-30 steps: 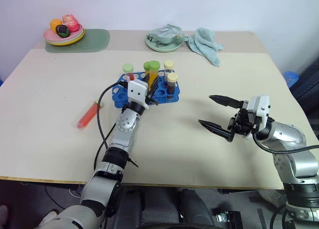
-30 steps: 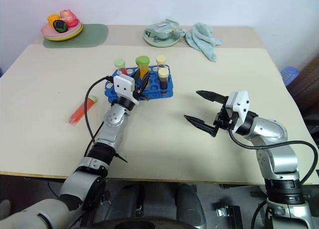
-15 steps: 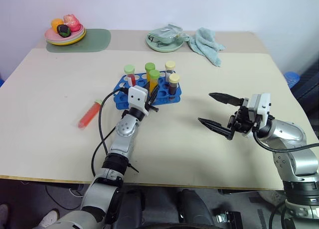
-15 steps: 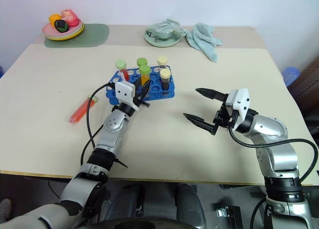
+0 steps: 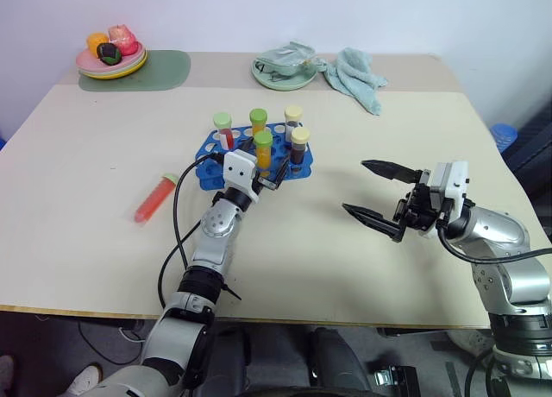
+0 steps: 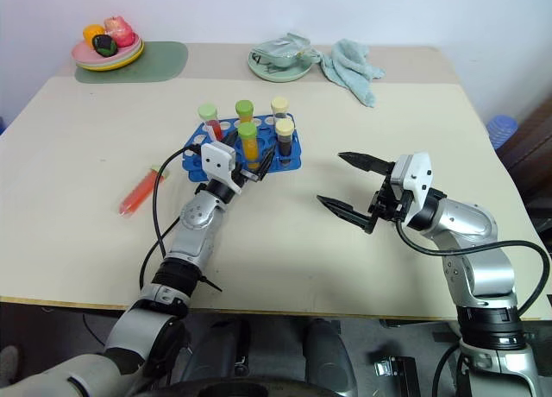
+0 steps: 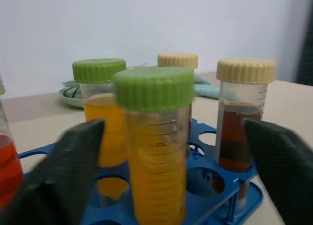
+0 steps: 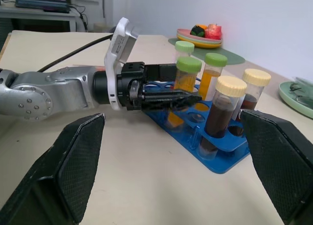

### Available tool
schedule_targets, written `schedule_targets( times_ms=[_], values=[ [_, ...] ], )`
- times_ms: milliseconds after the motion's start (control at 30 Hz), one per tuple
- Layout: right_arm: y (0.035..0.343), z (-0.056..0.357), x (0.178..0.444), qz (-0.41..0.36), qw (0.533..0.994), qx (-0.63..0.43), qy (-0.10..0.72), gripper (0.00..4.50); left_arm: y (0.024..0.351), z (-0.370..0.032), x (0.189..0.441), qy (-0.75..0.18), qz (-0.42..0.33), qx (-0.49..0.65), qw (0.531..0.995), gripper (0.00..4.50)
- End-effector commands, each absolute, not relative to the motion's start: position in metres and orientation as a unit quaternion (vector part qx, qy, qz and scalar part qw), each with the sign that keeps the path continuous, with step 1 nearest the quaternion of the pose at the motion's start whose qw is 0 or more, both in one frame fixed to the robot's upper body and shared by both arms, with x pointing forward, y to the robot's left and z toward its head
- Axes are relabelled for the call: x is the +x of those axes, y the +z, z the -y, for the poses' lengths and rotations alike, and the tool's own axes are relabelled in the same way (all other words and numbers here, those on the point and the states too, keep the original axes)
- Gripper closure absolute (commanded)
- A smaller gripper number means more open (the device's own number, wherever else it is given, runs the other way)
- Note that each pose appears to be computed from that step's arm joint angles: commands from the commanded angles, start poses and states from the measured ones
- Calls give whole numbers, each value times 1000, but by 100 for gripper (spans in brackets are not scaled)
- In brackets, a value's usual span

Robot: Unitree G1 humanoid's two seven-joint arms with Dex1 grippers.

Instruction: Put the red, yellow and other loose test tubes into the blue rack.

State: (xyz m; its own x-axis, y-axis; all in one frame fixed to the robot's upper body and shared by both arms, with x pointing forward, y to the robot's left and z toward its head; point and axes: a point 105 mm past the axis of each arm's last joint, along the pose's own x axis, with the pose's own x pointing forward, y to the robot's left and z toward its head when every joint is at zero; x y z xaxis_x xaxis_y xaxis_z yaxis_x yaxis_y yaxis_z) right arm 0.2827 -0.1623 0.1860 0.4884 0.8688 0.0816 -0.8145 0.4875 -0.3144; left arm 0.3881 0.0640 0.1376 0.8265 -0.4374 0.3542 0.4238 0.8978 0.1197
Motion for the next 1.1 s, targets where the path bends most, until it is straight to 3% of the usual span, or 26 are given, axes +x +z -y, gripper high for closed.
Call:
schedule_targets(
  times_ms=[33,167,333,500,633,733,967,1100],
  values=[
    [196,160,281,140,850,-121,494,0,154,-67,380,-220,225,13,949,6],
    [195,159,280,137,848,-119,498,0,170,-86,372,-210,230,-1,950,6],
    [188,158,277,119,839,-118,518,0,189,-140,358,-167,189,-3,968,6],
    [183,151,278,119,827,-113,538,0,180,-213,354,-28,44,37,998,6],
    [182,142,281,125,817,-106,552,0,181,-251,349,27,-61,41,997,6],
    [182,137,283,128,811,-104,561,0,177,-256,342,-19,-191,77,978,6],
    [182,133,287,135,806,-103,567,0,179,-244,333,-183,-343,89,917,6],
    [182,132,287,137,806,-102,567,0,173,-254,328,-198,-393,101,892,6]
  ],
)
